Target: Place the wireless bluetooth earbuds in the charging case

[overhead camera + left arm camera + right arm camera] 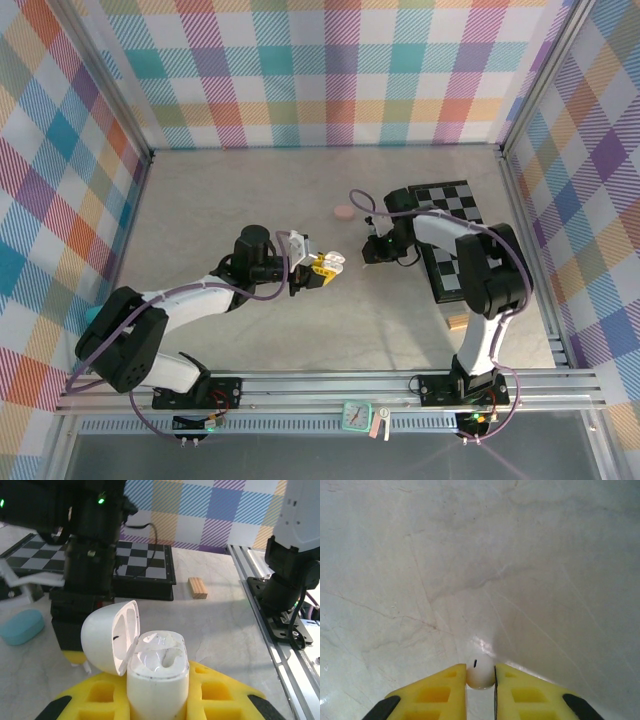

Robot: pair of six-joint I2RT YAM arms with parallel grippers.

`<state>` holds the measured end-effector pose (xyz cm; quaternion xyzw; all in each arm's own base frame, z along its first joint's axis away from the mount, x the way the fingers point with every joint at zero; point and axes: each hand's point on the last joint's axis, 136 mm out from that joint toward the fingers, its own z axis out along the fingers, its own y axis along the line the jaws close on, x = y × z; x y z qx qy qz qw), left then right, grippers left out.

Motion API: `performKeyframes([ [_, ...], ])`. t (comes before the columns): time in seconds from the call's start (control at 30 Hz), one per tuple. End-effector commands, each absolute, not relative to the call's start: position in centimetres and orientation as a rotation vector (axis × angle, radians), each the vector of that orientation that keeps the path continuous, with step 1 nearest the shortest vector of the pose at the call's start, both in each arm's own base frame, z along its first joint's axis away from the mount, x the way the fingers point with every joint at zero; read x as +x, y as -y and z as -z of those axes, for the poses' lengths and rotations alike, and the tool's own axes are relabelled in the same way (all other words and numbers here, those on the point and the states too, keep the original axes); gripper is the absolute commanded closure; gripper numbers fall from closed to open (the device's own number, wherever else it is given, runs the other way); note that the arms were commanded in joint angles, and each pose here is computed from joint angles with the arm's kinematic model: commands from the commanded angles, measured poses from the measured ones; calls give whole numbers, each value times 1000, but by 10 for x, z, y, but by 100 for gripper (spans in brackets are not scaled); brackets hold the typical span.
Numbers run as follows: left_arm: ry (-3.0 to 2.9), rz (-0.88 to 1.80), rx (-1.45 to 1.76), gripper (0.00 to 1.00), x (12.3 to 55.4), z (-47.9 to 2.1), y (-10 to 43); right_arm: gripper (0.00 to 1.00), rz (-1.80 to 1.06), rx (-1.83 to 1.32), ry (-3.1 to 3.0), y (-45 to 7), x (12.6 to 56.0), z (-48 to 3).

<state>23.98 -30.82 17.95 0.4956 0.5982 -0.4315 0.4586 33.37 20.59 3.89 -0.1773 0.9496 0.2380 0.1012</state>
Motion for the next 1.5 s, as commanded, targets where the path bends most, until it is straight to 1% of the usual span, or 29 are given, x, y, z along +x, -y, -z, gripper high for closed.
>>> performKeyframes([
  [0.0,-1460,1033,1196,86,253,-186,309,81,-636,-577,-2660,-207,343,-64],
  [0.17,-1491,1031,1159,86,262,-180,311,81,-598,-619,-2486,-208,341,-90],
  [0.5,-1556,1044,1120,86,275,-169,316,82,-461,-810,-2262,-218,320,-144],
  [0.8,-1584,1055,1097,86,283,-167,319,82,-486,-913,-2105,-235,295,-188],
  [1.03,-1593,1075,1084,86,287,-169,323,82,-521,-961,-2053,-244,282,-202],
  [1.47,-1598,1102,1068,86,288,-172,325,82,-588,-998,-2034,-262,274,-198],
])
